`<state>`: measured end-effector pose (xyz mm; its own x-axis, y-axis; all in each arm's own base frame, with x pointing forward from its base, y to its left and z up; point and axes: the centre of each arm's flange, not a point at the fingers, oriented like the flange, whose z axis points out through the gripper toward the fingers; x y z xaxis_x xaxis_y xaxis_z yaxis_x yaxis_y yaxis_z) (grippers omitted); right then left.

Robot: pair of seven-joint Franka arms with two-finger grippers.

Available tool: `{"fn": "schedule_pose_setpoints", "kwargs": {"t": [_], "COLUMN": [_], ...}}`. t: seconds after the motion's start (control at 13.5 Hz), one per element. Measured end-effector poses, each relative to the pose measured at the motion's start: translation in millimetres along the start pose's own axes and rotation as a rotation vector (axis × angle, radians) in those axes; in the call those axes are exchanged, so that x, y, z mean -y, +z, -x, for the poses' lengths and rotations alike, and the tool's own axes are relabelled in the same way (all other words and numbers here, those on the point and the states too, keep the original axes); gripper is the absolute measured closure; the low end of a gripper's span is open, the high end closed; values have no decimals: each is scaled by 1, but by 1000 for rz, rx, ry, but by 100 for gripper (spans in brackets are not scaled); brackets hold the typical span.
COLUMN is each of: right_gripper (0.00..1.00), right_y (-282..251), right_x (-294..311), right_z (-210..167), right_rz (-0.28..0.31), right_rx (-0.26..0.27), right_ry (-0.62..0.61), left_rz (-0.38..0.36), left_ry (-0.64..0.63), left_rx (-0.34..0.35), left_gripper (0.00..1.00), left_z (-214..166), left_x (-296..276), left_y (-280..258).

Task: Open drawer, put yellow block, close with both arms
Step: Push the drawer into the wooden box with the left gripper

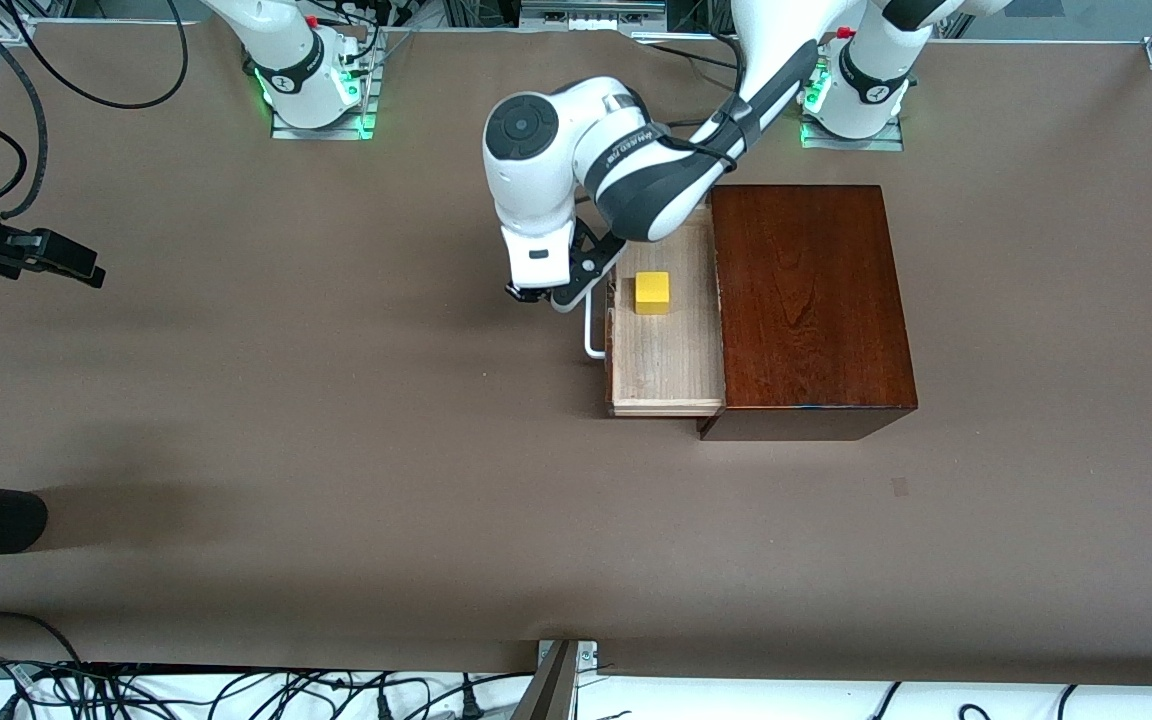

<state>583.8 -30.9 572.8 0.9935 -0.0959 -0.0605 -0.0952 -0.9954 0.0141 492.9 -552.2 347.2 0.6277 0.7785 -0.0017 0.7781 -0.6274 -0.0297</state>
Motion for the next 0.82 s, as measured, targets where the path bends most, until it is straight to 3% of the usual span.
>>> {"fn": "schedule_pose_setpoints", "kwargs": {"t": [0.07, 0.82], "right_gripper": [0, 0], "right_y": [0, 0], "right_x": [0, 0], "right_z": [0, 0], "right_rz": [0, 1], "right_rx": [0, 1], "right_ry": [0, 0], "left_rz": [-11, -36], "left_ry": [-6, -41], "left_rx": [-6, -2], "left_gripper": [98, 99], "left_z": [-7, -39], "left_x": [-2, -9], "left_y": [9, 40]}}
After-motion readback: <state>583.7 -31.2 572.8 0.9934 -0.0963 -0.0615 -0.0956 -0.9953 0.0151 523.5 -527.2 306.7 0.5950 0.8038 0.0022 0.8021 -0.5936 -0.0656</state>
